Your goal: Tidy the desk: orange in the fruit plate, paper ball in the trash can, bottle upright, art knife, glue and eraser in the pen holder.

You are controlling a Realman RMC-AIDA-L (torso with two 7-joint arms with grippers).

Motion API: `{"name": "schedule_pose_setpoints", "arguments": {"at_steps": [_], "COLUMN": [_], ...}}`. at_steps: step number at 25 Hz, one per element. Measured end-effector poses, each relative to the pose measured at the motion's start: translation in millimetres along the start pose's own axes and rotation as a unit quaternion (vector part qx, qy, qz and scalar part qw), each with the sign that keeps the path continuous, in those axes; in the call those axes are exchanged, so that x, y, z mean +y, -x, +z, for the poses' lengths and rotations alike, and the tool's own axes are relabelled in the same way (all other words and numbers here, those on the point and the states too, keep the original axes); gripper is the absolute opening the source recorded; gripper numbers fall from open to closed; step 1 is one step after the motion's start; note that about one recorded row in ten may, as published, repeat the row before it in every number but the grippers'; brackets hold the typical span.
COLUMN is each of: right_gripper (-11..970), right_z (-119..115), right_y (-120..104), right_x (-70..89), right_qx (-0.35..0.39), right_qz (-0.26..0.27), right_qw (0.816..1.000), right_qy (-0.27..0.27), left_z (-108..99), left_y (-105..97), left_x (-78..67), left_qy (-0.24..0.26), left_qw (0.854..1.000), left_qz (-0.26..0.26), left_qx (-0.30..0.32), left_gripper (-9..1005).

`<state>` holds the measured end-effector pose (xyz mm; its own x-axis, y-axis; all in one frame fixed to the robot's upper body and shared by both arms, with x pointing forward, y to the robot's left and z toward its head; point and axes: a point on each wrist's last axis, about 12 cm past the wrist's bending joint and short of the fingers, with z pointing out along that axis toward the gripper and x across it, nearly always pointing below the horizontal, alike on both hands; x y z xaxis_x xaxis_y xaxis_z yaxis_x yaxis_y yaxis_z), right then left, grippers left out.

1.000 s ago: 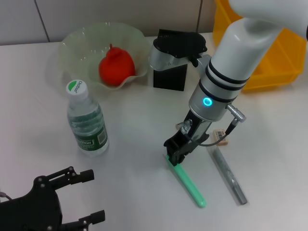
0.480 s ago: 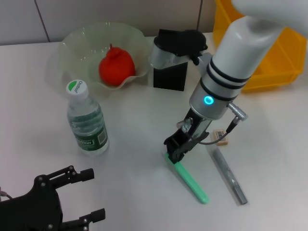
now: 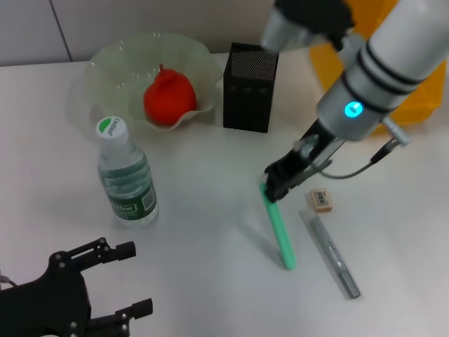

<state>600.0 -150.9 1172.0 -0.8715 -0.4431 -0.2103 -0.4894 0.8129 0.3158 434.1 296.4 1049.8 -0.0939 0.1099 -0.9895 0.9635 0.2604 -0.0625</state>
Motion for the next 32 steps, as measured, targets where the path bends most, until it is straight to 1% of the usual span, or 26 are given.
{"name": "schedule_pose_setpoints", "arguments": {"at_steps": [1,2,3,6,7,11,15,19,21,22,23,26,32], "right_gripper": [84,86,88,94,96,104,112,121,125,127,129,135,370], "right_z": [-6,-18,-18,-31,-38,-42,-39,-32,-26,-18,-18,-8,9], "right_y": [-1,-3,-3,-6,-7,-8,-7,-4,-3,0,0,6,18], "right_x": [-1.3,-3.3,-3.3,-4.7,-3.0,-0.7,-1.4,-6.7,-10.1,-11.7,-11.7,-12.5,-16.3], "right_qx": [-0.01,-0.027,-0.027,-0.047,-0.056,-0.059,-0.046,-0.024,-0.009,0.005,0.005,0.012,0.022], "right_qz": [0.0,-0.005,-0.005,-0.015,-0.024,-0.031,-0.029,-0.015,-0.004,0.003,0.003,0.006,0.013], "right_qw": [1.0,1.0,1.0,0.998,0.997,0.996,0.997,0.997,0.997,0.997,0.997,0.997,0.995], "right_qy": [0.0,-0.007,-0.007,-0.029,-0.044,-0.052,-0.051,-0.07,-0.078,-0.08,-0.08,-0.081,-0.099], "left_z": [0,0,1,1,2,8,9,10,10,10,10,10,10], "left_y": [0,0,1,1,2,3,3,3,3,3,3,3,3], "left_x": [0.7,0.7,1.7,1.7,2.9,6.8,7.0,7.1,7.3,7.6,7.8,7.9,7.9], "left_qy": [0.001,0.001,0.0,0.0,-0.001,-0.005,-0.007,-0.007,-0.007,-0.007,-0.007,-0.008,-0.007], "left_qw": [1.0,1.0,1.0,1.0,1.0,1.0,1.0,1.0,1.0,1.0,1.0,1.0,1.0], "left_qz": [-0.001,-0.001,-0.001,-0.001,-0.001,-0.005,-0.005,-0.006,-0.006,-0.005,-0.005,-0.005,-0.005], "left_qx": [0.0,0.0,0.0,0.0,-0.001,-0.005,-0.005,-0.006,-0.005,-0.005,-0.005,-0.005,-0.004], "left_gripper": [784,784,784,784,784,784,784,784,784,784,784,784,784]}}
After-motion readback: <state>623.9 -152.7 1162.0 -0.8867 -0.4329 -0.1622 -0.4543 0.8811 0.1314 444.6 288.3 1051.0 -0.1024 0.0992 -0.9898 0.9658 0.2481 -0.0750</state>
